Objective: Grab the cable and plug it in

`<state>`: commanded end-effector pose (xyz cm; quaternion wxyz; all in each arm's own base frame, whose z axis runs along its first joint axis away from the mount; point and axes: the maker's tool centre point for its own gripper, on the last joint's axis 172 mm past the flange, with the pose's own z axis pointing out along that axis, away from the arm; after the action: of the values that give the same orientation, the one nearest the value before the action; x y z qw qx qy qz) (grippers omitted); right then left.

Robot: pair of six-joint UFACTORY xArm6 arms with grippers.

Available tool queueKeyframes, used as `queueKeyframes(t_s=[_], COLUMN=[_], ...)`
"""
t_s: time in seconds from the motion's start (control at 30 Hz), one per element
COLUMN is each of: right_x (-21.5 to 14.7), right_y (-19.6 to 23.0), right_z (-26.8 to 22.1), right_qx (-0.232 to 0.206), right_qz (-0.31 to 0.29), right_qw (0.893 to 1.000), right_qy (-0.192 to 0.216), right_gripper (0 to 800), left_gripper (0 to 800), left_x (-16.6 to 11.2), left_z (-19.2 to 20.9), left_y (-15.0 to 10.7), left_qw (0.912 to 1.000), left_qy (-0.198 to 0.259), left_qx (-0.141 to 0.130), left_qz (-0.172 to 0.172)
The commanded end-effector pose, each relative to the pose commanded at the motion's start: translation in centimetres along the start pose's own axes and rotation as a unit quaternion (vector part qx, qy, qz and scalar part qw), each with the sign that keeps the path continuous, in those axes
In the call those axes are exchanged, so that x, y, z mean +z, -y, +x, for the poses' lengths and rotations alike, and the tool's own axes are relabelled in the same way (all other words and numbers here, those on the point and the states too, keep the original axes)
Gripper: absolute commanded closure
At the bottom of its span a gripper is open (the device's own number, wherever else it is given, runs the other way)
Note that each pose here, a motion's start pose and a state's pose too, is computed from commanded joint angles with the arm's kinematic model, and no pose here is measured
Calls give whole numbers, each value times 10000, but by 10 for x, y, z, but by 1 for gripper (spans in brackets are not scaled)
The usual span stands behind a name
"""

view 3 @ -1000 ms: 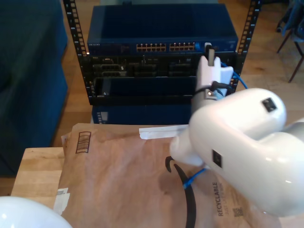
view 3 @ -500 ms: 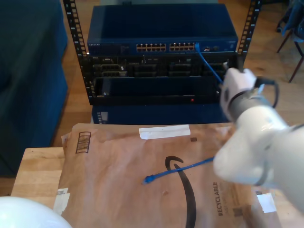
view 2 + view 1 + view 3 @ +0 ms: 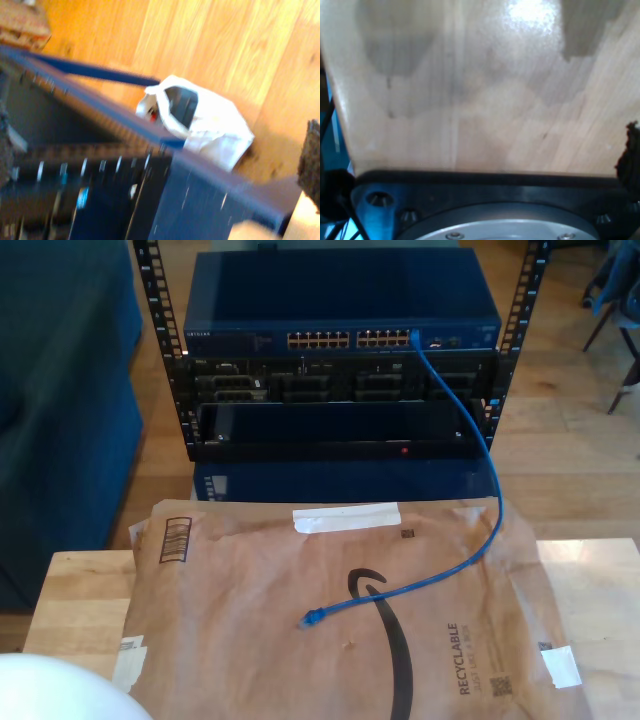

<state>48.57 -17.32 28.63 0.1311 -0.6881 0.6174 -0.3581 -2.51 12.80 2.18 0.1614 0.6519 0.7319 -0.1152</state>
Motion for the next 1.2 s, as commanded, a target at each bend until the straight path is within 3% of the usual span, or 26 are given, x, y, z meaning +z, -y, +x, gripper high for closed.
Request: queueKeyframes(t_s=[0.13,0.33,0.47,0.57,0.7,0.9,0.97,1.1,1.2], right_x=[-12,-70,-118,-145,-162,-169,-163,-146,-147], right_y=[-51,-165,-271,-342,-408,-458,-469,-487,-487], right_z=[69,98,74,53,22,-18,-26,-31,-33], right_qx=[442,-82,-421,-540,-523,-346,-314,-271,-271], right_qz=[-870,-2470,-3558,-3893,-3930,-4110,-4109,-4023,-4018], right_qw=[9948,9688,9256,8988,8869,8663,8668,8805,8815], right_qy=[-274,181,1218,1940,2371,2819,2809,2493,2463], right_gripper=[2,2,2,2,2,2,2,3,3], left_gripper=[0,0,0,0,0,0,0,0,0], left_x=[0,0,0,0,0,0,0,0,0], left_z=[0,0,0,0,0,0,0,0,0], left_y=[0,0,0,0,0,0,0,0,0], left_qw=[10000,10000,10000,10000,10000,10000,10000,10000,10000], left_qy=[1,0,0,0,0,0,0,0,0], left_qx=[4,0,0,0,0,0,0,0,0], left_qz=[6,0,0,0,0,0,0,0,0])
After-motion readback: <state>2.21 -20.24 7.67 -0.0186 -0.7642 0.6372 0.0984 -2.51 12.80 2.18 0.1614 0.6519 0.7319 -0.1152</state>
